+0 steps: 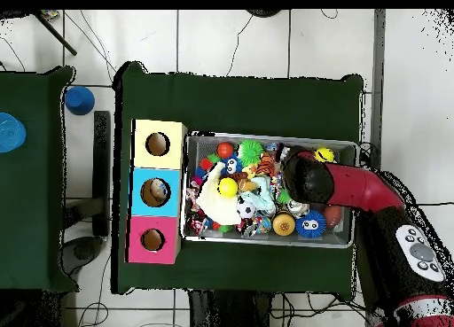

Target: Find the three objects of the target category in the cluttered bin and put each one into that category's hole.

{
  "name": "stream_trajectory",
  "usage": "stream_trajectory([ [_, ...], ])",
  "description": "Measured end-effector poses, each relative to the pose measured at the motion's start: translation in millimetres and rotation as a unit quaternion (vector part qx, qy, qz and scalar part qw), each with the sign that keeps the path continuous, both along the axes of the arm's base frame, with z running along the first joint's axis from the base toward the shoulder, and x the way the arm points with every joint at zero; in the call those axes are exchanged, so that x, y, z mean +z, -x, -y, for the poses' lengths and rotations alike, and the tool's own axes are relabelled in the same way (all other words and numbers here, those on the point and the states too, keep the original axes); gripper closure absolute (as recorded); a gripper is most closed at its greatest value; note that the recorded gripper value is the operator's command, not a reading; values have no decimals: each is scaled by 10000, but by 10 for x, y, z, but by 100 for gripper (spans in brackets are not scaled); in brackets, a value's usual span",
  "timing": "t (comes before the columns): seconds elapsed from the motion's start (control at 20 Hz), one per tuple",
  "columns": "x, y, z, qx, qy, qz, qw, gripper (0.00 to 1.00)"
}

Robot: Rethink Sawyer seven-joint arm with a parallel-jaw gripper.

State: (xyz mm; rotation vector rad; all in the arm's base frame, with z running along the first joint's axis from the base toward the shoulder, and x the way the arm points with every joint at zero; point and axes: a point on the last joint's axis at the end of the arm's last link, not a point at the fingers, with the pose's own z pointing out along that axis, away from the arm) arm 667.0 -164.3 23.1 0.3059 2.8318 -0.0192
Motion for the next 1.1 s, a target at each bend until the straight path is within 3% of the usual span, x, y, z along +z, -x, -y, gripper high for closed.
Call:
stream_trajectory([
  [0.6, -220, -17, -382, 232, -106, -71, 9996, 0],
  [1.1, -306, -32, -427, 246, -119, 32, 9996, 0],
])
